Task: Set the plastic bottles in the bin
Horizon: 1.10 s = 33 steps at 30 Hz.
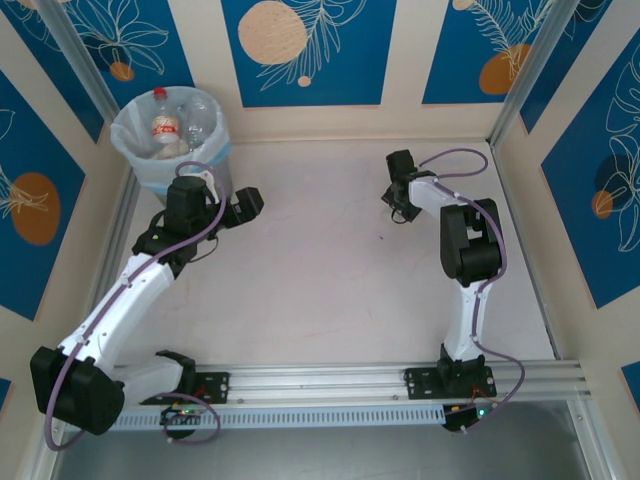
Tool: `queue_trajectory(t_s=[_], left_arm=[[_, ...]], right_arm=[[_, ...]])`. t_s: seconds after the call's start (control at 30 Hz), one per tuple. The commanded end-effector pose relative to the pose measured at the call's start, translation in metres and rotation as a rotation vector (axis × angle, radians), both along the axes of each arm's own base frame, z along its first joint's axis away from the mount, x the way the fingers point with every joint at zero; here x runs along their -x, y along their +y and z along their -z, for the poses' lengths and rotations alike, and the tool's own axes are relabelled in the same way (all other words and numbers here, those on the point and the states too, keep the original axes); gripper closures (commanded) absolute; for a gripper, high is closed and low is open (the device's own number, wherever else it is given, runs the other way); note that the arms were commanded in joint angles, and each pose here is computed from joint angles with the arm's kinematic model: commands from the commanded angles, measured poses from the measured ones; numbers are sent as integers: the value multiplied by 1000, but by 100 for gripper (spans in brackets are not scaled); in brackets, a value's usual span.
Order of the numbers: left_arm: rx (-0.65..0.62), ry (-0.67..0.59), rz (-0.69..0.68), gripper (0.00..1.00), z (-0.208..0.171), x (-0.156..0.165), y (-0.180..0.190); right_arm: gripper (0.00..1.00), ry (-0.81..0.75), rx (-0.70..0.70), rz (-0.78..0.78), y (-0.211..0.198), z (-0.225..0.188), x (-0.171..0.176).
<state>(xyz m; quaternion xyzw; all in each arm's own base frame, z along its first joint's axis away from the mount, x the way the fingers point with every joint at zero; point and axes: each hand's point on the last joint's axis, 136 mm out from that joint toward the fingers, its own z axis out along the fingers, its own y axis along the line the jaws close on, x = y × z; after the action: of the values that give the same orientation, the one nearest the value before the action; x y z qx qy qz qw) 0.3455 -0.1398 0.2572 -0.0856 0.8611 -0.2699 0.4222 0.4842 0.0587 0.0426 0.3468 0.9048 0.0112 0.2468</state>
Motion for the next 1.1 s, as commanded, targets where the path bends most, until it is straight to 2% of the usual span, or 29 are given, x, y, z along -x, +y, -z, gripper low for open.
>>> queue_trajectory(t_s=[0.0, 0.03, 0.1, 0.23, 0.4, 0.6, 0.77, 0.93, 1.07], left_arm=[[-7, -47, -8, 1, -19, 1, 3], [-8, -47, -9, 1, -19, 1, 3], [-6, -43, -9, 1, -18, 0, 3], [6, -33, -2, 1, -15, -2, 0], [24, -25, 39, 1, -16, -4, -9], [138, -59, 226, 1, -36, -8, -47], [207, -49, 309, 1, -42, -14, -67], [386, -121, 578, 1, -73, -3, -114], [406, -170, 717, 1, -91, 10, -138]], right_arm=[[52, -56, 37, -89, 7, -18, -4], [58, -61, 56, -115, 8, -22, -4], [63, -65, 90, -149, 10, -27, -3], [65, -92, 95, -207, 17, -35, -1], [68, -220, -11, -346, 43, -56, 1], [67, -399, -154, -555, 81, -104, 22], [68, -574, -258, -720, 107, -153, 51], [68, -709, -389, -884, 133, -199, 86], [68, -748, -477, -960, 146, -223, 107]])
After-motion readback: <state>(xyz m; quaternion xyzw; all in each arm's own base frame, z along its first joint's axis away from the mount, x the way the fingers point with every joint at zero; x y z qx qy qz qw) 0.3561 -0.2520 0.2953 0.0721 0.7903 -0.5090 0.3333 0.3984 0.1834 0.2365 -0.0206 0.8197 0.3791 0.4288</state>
